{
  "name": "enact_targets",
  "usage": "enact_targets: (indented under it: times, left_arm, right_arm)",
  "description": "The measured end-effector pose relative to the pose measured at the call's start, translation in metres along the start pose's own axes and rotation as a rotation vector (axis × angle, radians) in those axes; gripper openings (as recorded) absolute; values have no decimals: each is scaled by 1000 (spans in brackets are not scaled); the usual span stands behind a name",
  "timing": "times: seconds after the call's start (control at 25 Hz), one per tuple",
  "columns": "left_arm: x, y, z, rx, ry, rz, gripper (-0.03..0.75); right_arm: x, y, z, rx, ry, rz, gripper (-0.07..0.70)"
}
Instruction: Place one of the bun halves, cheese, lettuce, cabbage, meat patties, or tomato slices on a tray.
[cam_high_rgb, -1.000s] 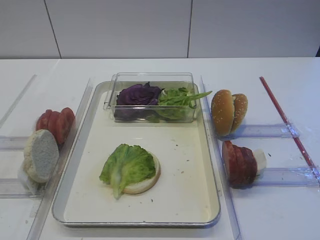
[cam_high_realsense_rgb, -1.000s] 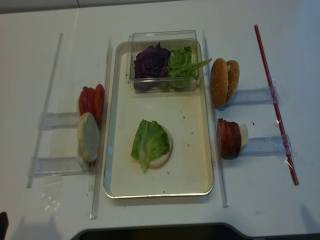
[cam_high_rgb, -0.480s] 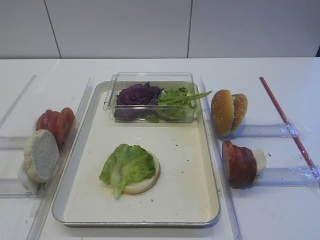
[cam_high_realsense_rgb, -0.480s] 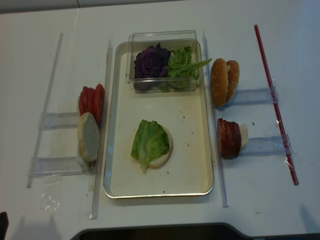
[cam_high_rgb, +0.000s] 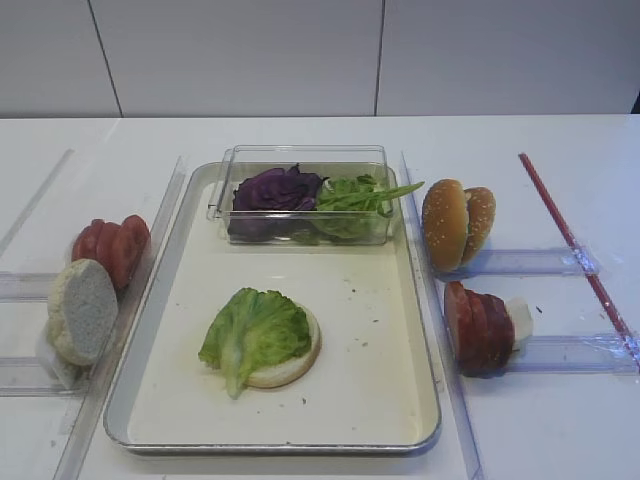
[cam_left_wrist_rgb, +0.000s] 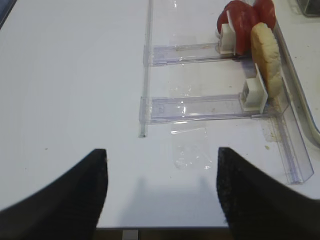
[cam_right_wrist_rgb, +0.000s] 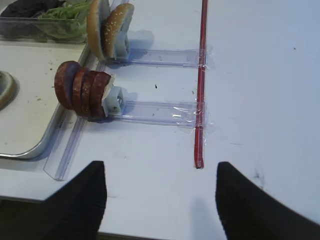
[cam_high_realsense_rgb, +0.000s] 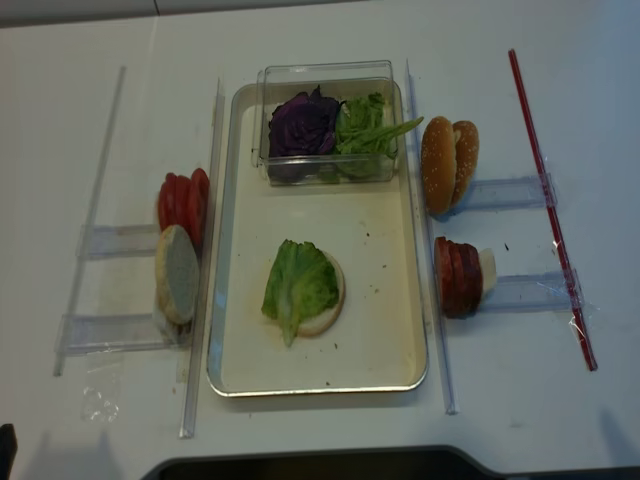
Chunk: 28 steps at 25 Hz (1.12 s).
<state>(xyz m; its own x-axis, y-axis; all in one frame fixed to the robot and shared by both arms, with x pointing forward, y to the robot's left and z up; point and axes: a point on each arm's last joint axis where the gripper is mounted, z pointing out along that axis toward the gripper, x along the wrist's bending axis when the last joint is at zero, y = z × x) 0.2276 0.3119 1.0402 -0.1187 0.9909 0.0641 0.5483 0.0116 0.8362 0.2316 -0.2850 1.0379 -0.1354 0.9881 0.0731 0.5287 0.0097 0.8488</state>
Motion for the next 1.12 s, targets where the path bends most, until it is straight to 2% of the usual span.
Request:
enact_targets:
  times: [1.12]
  left_arm:
    - [0, 0, 0, 0, 0, 0, 469]
  right_arm:
    - [0, 0, 0, 0, 0, -2, 509]
